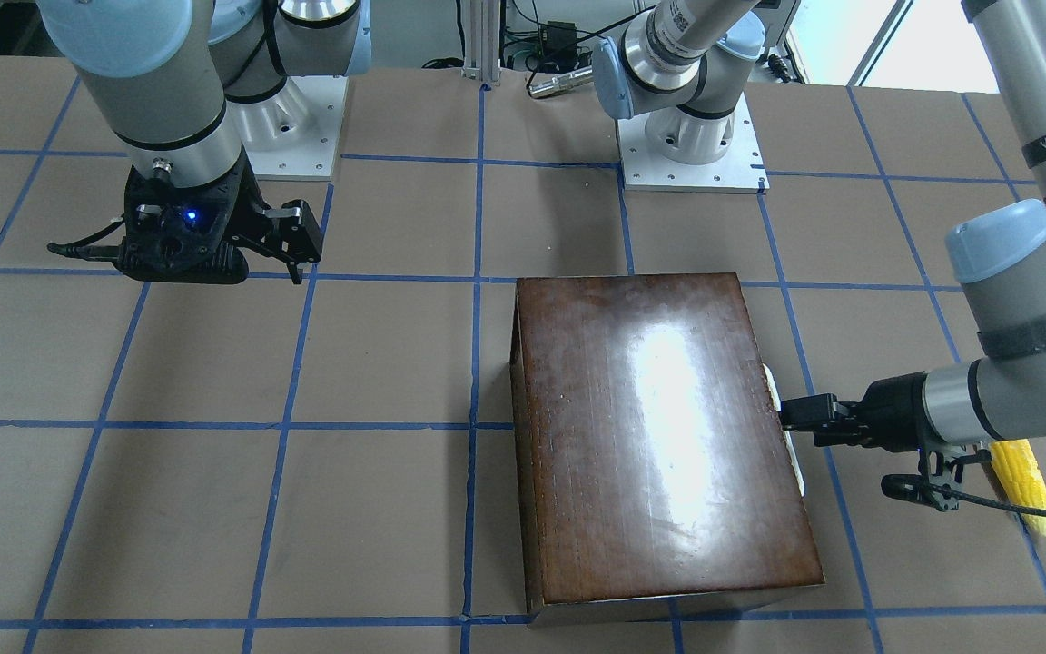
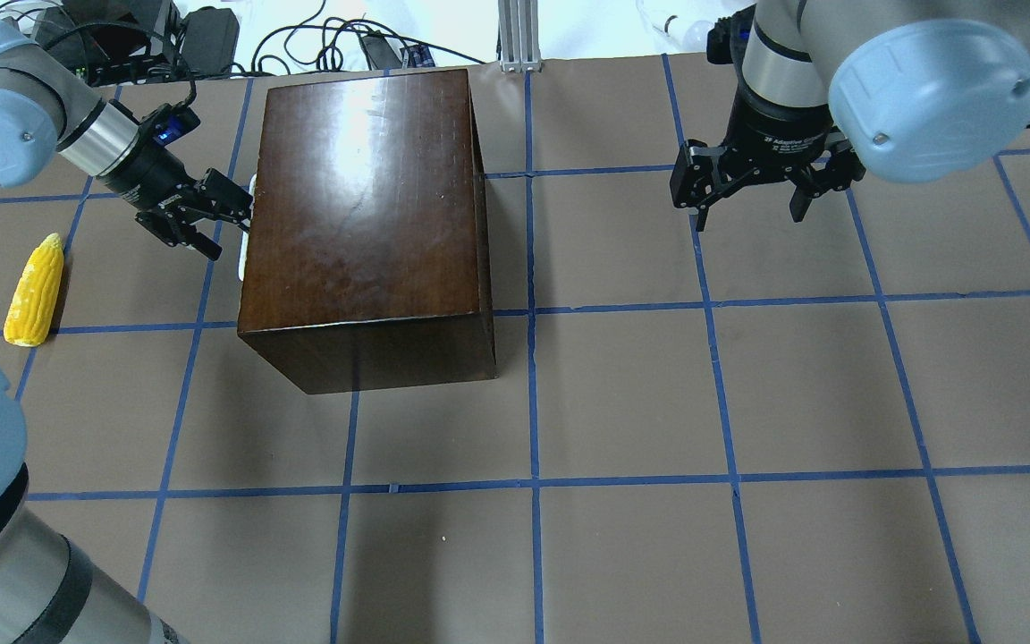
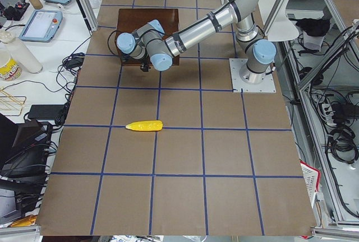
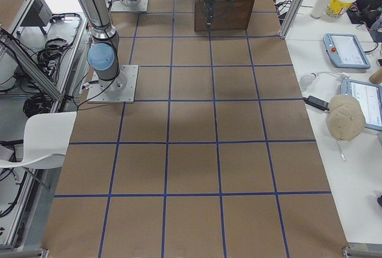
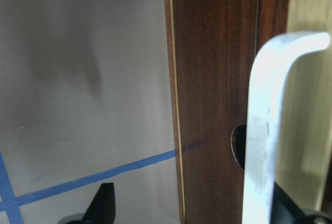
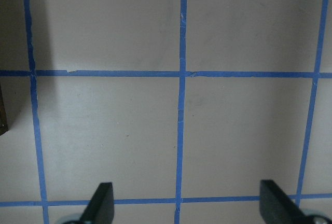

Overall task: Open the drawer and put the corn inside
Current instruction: 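Hook the left gripper onto the white drawer handle, then pull the drawer outward with the left gripper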

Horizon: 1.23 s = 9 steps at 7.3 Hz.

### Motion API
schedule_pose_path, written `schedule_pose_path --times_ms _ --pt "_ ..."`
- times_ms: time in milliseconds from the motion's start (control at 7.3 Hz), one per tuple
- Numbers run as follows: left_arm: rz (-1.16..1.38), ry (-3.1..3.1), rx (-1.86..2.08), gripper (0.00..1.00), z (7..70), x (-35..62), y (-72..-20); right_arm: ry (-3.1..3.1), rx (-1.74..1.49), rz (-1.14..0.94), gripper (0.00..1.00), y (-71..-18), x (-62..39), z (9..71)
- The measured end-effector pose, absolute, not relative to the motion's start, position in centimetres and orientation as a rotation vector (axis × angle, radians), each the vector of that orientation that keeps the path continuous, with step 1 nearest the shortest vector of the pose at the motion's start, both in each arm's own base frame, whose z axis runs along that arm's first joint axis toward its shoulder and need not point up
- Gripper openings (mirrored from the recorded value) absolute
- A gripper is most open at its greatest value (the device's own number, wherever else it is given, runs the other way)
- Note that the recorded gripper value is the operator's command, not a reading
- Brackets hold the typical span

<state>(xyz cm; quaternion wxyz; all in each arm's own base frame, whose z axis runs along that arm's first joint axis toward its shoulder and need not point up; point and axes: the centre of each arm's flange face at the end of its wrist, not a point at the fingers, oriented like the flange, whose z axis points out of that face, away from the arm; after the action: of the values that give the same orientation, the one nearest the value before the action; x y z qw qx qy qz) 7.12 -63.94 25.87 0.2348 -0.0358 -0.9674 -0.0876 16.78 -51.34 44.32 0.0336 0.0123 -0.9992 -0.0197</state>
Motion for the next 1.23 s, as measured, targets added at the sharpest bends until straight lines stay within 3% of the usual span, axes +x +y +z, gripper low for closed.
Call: schedule_pose_path --times_ms 1232 --pt "-0.205 -2.698 -0.172 1.00 26.3 8.5 -64.3 -3.073 0.038 -0.062 1.00 -51.4 16.8 44.3"
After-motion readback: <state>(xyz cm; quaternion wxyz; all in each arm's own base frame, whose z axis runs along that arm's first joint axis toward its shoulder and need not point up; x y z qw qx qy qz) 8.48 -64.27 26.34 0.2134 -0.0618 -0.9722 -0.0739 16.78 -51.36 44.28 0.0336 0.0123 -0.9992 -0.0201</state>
